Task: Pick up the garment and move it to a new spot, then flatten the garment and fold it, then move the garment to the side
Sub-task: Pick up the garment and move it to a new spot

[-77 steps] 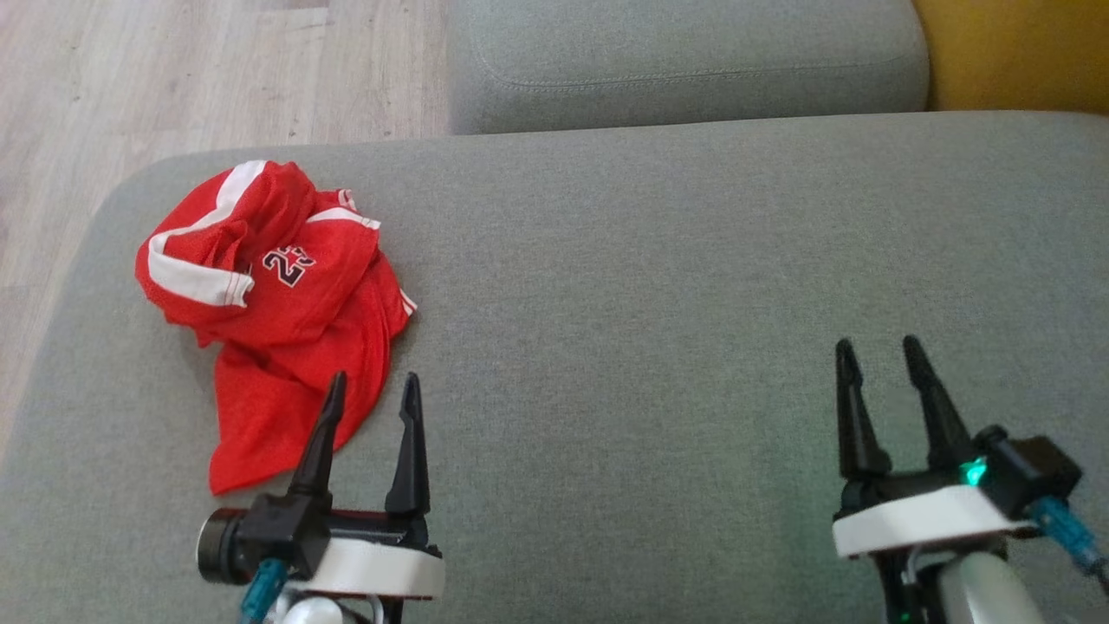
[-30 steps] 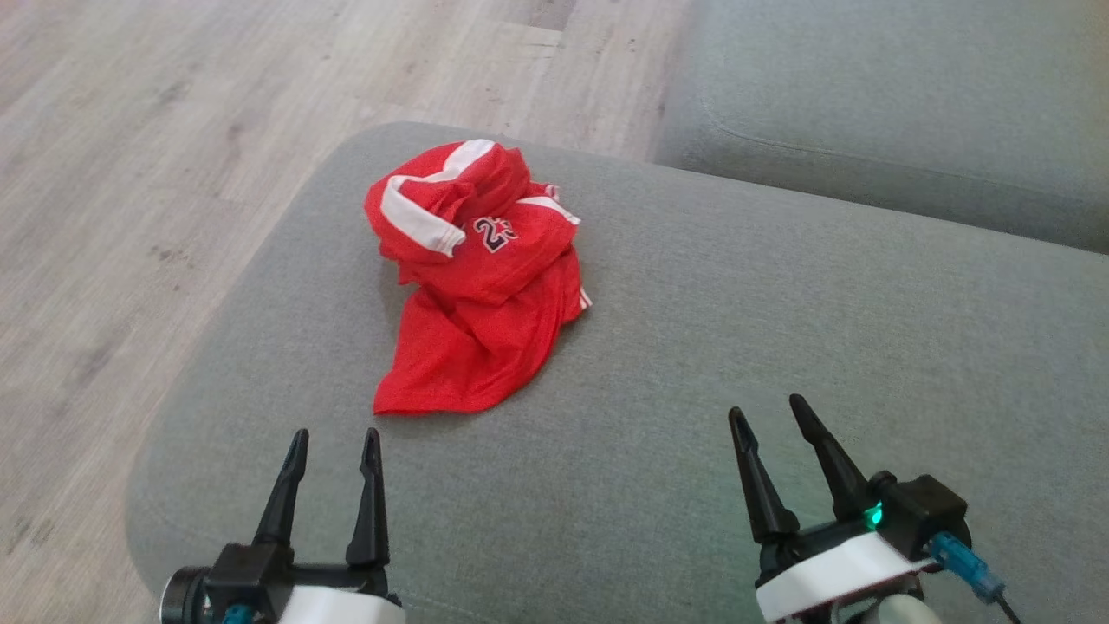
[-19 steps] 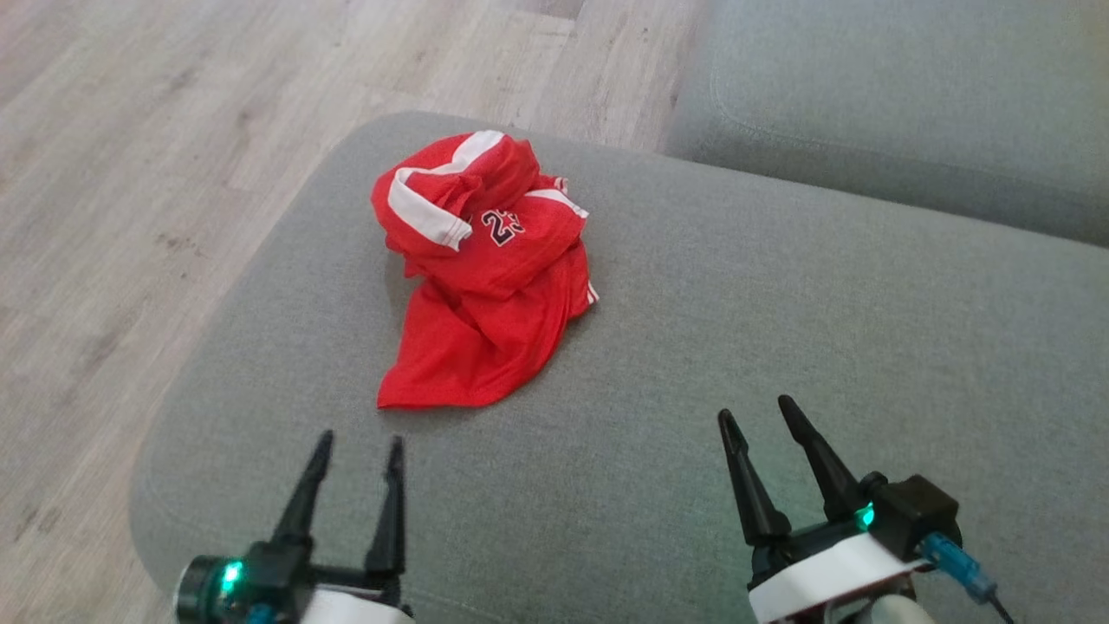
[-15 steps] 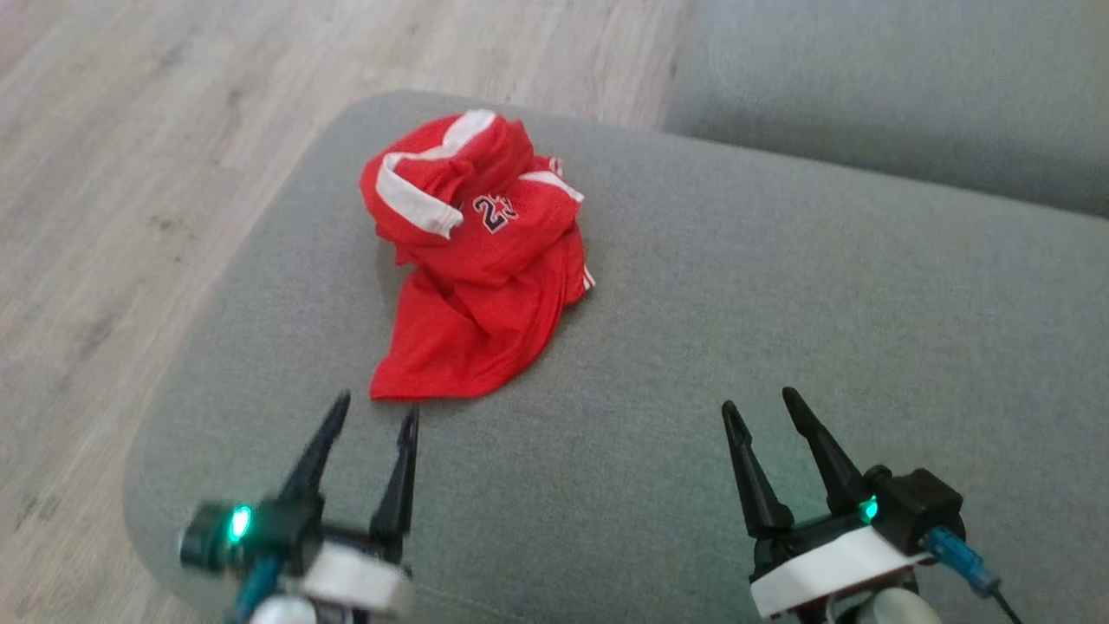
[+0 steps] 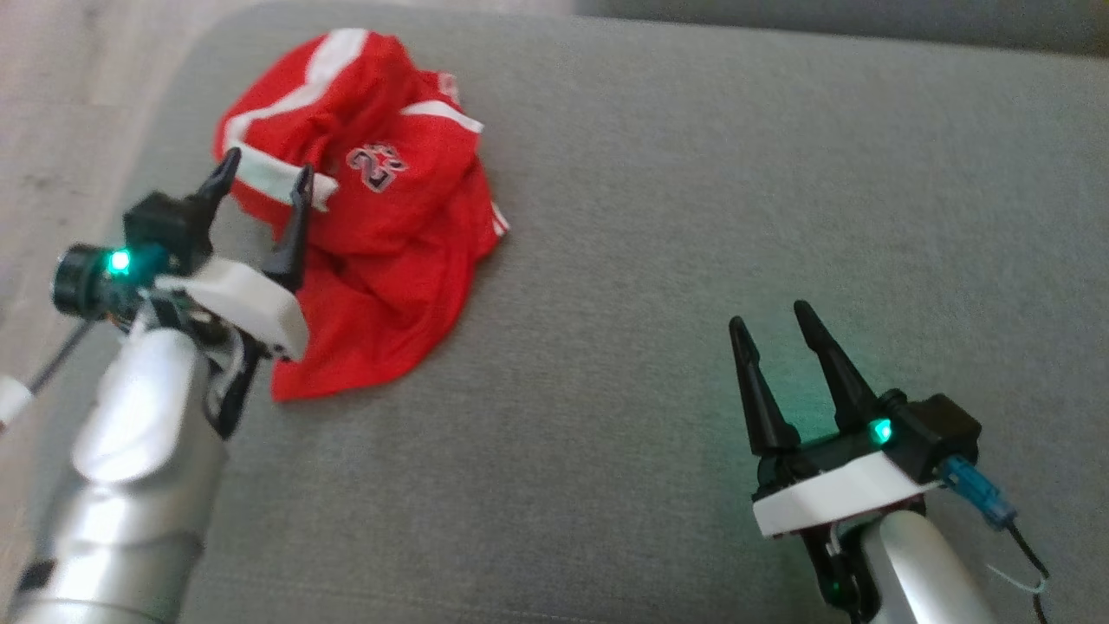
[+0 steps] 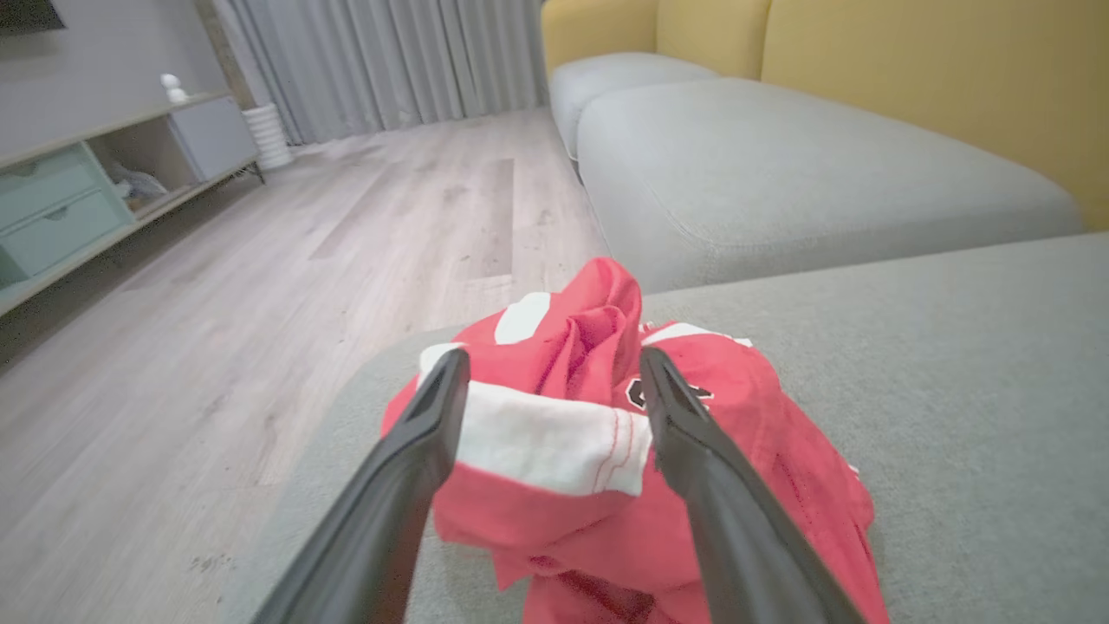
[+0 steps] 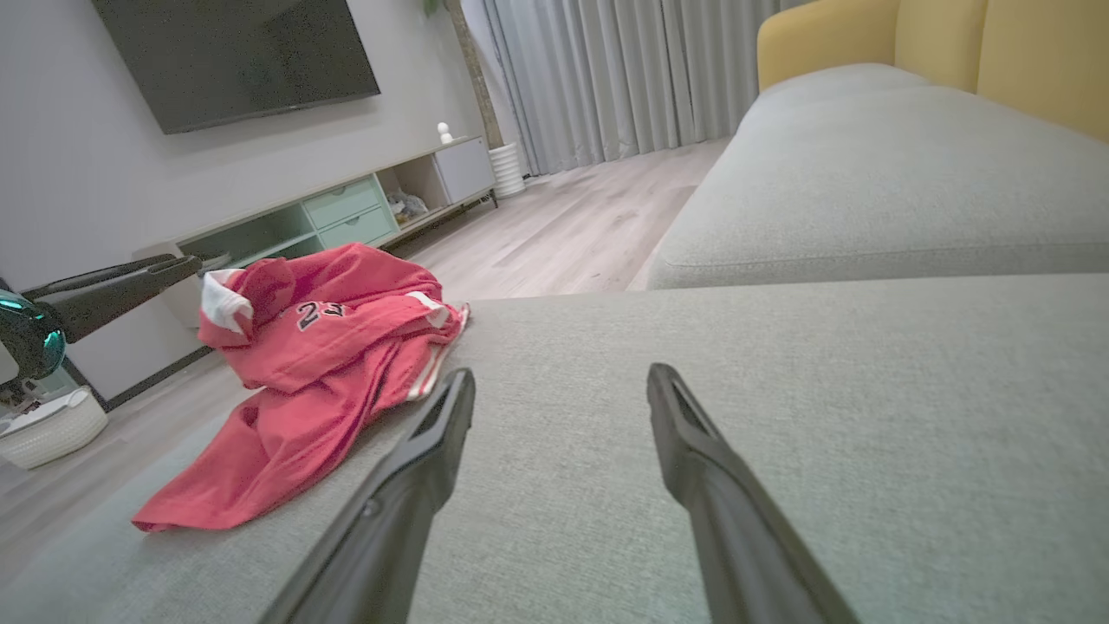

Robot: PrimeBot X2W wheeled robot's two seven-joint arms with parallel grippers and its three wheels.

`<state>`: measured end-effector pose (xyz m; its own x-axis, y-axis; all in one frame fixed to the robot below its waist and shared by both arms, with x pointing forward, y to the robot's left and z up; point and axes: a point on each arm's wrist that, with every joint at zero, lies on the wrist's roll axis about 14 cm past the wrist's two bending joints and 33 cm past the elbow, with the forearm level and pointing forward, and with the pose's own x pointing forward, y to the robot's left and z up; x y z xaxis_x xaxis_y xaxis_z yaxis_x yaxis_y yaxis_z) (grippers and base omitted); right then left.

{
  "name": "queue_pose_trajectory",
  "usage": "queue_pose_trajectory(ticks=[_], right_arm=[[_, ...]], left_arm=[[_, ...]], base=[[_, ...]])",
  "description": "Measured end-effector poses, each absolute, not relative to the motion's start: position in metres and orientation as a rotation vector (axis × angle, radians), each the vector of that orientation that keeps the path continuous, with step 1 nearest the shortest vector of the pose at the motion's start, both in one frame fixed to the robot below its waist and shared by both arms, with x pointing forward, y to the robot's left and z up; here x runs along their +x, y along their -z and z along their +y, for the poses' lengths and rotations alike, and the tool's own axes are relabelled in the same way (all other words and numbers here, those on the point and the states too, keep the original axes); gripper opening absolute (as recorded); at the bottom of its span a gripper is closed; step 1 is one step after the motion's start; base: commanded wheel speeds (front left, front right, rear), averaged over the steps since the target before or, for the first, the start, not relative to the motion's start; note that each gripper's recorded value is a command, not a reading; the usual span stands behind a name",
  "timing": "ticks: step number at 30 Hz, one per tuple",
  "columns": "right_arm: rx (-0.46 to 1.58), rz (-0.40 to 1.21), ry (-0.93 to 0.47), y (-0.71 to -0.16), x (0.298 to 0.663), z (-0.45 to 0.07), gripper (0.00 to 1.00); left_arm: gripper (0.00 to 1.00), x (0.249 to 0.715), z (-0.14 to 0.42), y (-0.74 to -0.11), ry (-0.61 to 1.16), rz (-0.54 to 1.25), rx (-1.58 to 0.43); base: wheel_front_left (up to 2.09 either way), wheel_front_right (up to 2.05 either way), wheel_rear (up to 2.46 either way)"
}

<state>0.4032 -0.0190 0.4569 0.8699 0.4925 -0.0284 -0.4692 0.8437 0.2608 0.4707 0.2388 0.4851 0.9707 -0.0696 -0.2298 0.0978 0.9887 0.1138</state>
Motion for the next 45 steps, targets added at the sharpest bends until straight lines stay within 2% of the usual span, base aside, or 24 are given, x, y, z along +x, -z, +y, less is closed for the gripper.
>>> queue_pose_trajectory(ticks=[7, 12, 13, 14, 17, 23, 29, 33, 40, 45], right_arm=[[0.251, 0.115, -0.443, -0.444, 0.415, -0.040, 1.00], [0.248, 0.128, -0.403, -0.437, 0.419, -0.053, 1.00], [0.247, 0.130, -0.396, -0.436, 0.419, -0.055, 1.00], [0.247, 0.131, -0.393, -0.436, 0.419, -0.056, 1.00], [0.244, 0.125, -0.390, -0.439, 0.419, -0.058, 1.00], [0.235, 0.091, -0.384, -0.452, 0.416, -0.062, 1.00], [0.239, 0.042, -0.371, -0.472, 0.411, -0.067, 1.00], [0.245, 0.014, -0.350, -0.483, 0.407, -0.075, 1.00], [0.265, -0.004, -0.282, -0.489, 0.396, -0.098, 1.00], [0.273, -0.009, -0.219, -0.490, 0.388, -0.118, 1.00]], left_arm=[[1.00, 0.500, 0.252, -0.456, 0.070, 0.359, 0.090], [1.00, 0.503, 0.241, -0.420, 0.093, 0.505, 0.042], [0.67, 0.501, 0.242, -0.415, 0.094, 0.531, 0.041], [0.00, 0.500, 0.242, -0.412, 0.093, 0.544, 0.038], [0.00, 0.504, 0.244, -0.421, 0.098, 0.500, 0.042], [0.00, 0.519, 0.223, -0.474, 0.165, 0.245, 0.044], [0.00, 0.526, 0.168, -0.561, 0.314, -0.051, 0.030], [0.00, 0.516, 0.113, -0.598, 0.449, -0.167, -0.020], [0.00, 0.483, -0.008, -0.618, 0.746, -0.181, -0.129], [0.00, 0.450, -0.089, -0.608, 0.957, -0.130, -0.161]], base=[[0.00, 0.00, 0.00], [0.00, 0.00, 0.00], [0.00, 0.00, 0.00], [0.00, 0.00, 0.00], [0.00, 0.00, 0.00], [0.00, 0.00, 0.00], [0.00, 0.00, 0.00], [0.00, 0.00, 0.00], [0.00, 0.00, 0.00], [0.00, 0.00, 0.00]])
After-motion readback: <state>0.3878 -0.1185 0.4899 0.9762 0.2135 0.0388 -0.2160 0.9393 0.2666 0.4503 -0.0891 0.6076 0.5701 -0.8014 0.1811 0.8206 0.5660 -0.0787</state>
